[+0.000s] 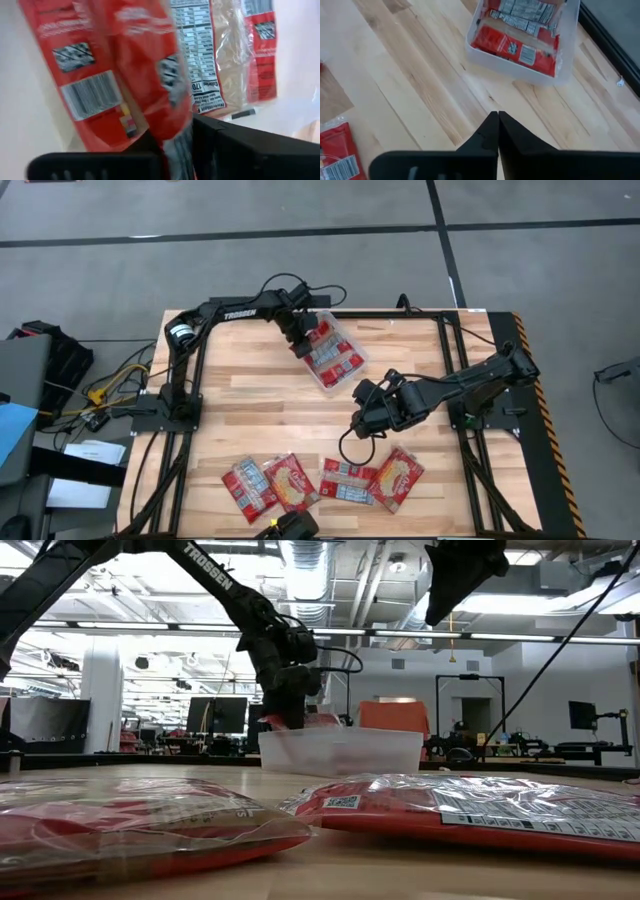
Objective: Sort popcorn bags into baskets
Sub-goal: Put the red popcorn bag into the white bin
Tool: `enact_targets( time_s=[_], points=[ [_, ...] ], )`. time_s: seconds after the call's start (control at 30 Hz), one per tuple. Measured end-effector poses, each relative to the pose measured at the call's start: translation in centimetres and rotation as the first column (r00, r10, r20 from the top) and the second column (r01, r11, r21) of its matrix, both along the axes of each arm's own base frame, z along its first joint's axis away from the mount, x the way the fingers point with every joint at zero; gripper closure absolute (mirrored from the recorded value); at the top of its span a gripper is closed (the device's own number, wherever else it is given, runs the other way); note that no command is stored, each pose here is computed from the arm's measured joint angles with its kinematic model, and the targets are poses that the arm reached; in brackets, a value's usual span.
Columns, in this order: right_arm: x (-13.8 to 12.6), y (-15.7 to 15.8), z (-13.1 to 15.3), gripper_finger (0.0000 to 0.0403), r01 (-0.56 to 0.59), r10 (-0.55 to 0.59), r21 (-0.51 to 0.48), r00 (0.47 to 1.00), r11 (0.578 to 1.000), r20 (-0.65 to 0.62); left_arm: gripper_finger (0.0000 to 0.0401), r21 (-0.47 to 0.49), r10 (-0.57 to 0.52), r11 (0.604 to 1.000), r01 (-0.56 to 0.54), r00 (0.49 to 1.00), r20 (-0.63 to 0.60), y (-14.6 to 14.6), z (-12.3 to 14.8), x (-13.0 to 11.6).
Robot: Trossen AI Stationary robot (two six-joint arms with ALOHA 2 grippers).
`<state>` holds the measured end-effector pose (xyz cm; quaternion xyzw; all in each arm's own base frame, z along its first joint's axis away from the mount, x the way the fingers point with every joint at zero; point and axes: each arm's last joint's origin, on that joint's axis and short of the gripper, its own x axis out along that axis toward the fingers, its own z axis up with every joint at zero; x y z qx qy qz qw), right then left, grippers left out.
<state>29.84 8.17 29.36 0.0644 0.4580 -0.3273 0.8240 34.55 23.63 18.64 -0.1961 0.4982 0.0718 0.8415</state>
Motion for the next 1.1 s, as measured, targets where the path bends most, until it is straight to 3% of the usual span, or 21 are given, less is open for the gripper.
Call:
enact_targets(
  time_s=[0.33, 0.57, 0.8, 0.97, 1.03, 1.1],
  points=[
    [0.0, 0.0, 0.0, 0.0366, 0.002, -0.002, 0.003, 1.000, 1.000, 0.008, 0.0211, 0.024, 0.036, 0.999, -0.037, 0.999, 0.008, 0.4, 1.8, 0.2],
    [0.0, 0.0, 0.0, 0.0384, 0.002, -0.002, 0.002, 1.000, 1.000, 0.008, 0.0155, 0.097, 0.059, 0.994, -0.058, 0.998, -0.002, 1.0, 4.6, 0.6],
    [0.0, 0.0, 0.0, 0.0372, 0.002, -0.002, 0.002, 1.000, 1.000, 0.008, 0.0167, 0.142, 0.057, 0.988, -0.059, 0.998, 0.018, 1.3, 7.9, 0.8],
    [0.0, 0.1, 0.0, 0.0364, 0.003, -0.003, 0.004, 1.000, 1.000, 0.010, 0.0227, 0.113, 0.058, 0.992, -0.056, 0.998, -0.017, 0.9, 7.9, 0.6],
    [0.0, 0.3, 0.0, 0.0365, -0.003, 0.003, 0.004, 1.000, 1.000, 0.010, 0.0265, 0.038, 0.033, 0.999, -0.033, 0.999, -0.005, 0.7, 7.7, 0.5],
    [-0.2, 0.7, 0.0, 0.0368, -0.018, 0.018, 0.005, 1.000, 1.000, 0.008, 0.0301, -0.126, -0.010, 0.992, 0.016, 0.999, 0.047, 0.1, 7.7, 0.4]
  ],
)
